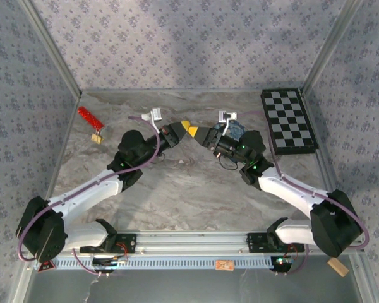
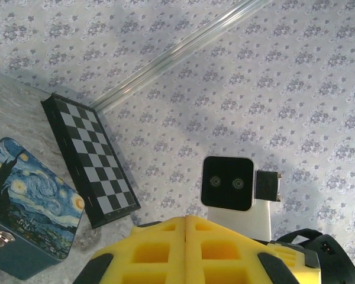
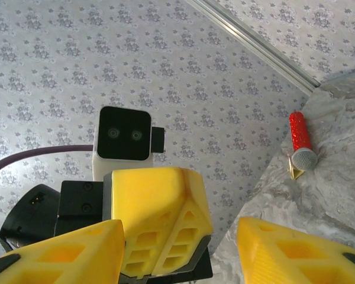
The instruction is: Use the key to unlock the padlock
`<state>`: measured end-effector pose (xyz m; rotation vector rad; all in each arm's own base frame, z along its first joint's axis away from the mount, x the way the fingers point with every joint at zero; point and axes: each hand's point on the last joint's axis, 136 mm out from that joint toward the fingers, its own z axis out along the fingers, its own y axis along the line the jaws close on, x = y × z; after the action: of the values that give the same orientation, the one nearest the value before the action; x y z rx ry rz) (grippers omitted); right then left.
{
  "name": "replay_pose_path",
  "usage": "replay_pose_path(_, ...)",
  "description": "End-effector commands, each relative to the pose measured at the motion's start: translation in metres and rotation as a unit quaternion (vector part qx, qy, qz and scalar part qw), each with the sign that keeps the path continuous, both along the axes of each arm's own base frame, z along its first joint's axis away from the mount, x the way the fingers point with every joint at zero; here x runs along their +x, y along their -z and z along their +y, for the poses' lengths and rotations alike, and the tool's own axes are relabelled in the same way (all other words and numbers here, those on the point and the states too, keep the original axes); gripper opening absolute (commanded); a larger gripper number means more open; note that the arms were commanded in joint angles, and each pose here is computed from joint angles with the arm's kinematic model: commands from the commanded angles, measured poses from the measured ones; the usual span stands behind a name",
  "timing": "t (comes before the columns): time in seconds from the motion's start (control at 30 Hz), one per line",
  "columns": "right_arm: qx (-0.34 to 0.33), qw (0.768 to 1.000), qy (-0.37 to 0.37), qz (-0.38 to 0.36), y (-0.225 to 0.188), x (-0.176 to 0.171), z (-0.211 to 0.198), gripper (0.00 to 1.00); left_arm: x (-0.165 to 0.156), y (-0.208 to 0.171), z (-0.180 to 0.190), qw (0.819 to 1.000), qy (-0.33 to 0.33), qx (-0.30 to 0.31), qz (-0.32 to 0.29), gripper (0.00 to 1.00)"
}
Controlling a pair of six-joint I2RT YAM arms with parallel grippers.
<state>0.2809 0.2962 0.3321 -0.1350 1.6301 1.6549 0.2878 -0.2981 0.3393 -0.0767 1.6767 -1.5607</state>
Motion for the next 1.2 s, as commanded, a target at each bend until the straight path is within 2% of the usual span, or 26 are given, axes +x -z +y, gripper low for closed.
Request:
replay_pose_path(0.0,-0.059,0.998,0.033,0.009,0.009,-0.001,-0.016,0.56,0.004,0.022,0.026,0.992,-0.059,0.104,0.029,0.00)
replay_pose_path(0.03,-0.119,0.990,0.061,0.037,0.032,0.001,-0.027,0.59,0.003,0.041,0.041,0.981,-0.087,0.165,0.052,0.00)
replay_pose_path(0.1,-0.241,0.961,0.118,0.067,0.074,-0.007,-0.058,0.63,-0.006,0.104,0.089,0.930,-0.141,0.311,0.133,0.13)
replay_pose_path(0.13,-0.262,0.954,0.128,0.071,0.085,-0.012,-0.067,0.66,-0.010,0.128,0.108,0.909,-0.155,0.349,0.170,0.20)
replay_pose_path(0.17,-0.276,0.948,0.135,0.083,0.097,-0.016,-0.075,0.69,-0.015,0.152,0.121,0.894,-0.149,0.365,0.215,0.21)
replay_pose_path(0.23,-0.296,0.941,0.135,0.098,0.111,-0.019,-0.081,0.70,-0.017,0.179,0.118,0.893,-0.107,0.353,0.257,0.25)
replay_pose_path(0.27,-0.309,0.935,0.137,0.105,0.116,-0.020,-0.083,0.70,-0.018,0.188,0.112,0.887,-0.090,0.361,0.273,0.29)
replay_pose_path(0.33,-0.336,0.922,0.150,0.118,0.124,-0.019,-0.089,0.70,-0.020,0.204,0.099,0.867,-0.057,0.396,0.297,0.32)
replay_pose_path(0.37,-0.346,0.917,0.158,0.121,0.126,-0.019,-0.092,0.70,-0.021,0.209,0.088,0.858,-0.030,0.420,0.296,0.39)
replay_pose_path(0.4,-0.356,0.910,0.171,0.124,0.128,-0.018,-0.097,0.70,-0.021,0.213,0.076,0.845,-0.004,0.447,0.292,0.45)
replay_pose_path(0.47,-0.377,0.896,0.195,0.134,0.133,-0.018,-0.109,0.70,-0.023,0.220,0.059,0.818,0.034,0.501,0.281,0.49)
replay_pose_path(0.53,-0.385,0.886,0.216,0.139,0.132,-0.019,-0.120,0.70,-0.029,0.230,0.048,0.786,0.066,0.549,0.277,0.52)
replay_pose_path(0.7,-0.389,0.876,0.253,0.133,0.126,-0.026,-0.143,0.71,-0.043,0.258,0.019,0.723,0.143,0.618,0.274,0.54)
replay_pose_path(0.8,-0.377,0.880,0.259,0.129,0.123,-0.028,-0.147,0.72,-0.044,0.270,0.007,0.704,0.165,0.635,0.271,0.54)
replay_pose_path(0.97,-0.370,0.884,0.255,0.131,0.128,-0.031,-0.146,0.73,-0.038,0.287,-0.006,0.690,0.184,0.647,0.268,0.53)
replay_pose_path(1.17,-0.364,0.888,0.245,0.138,0.135,-0.032,-0.143,0.74,-0.033,0.299,-0.014,0.672,0.193,0.665,0.264,0.47)
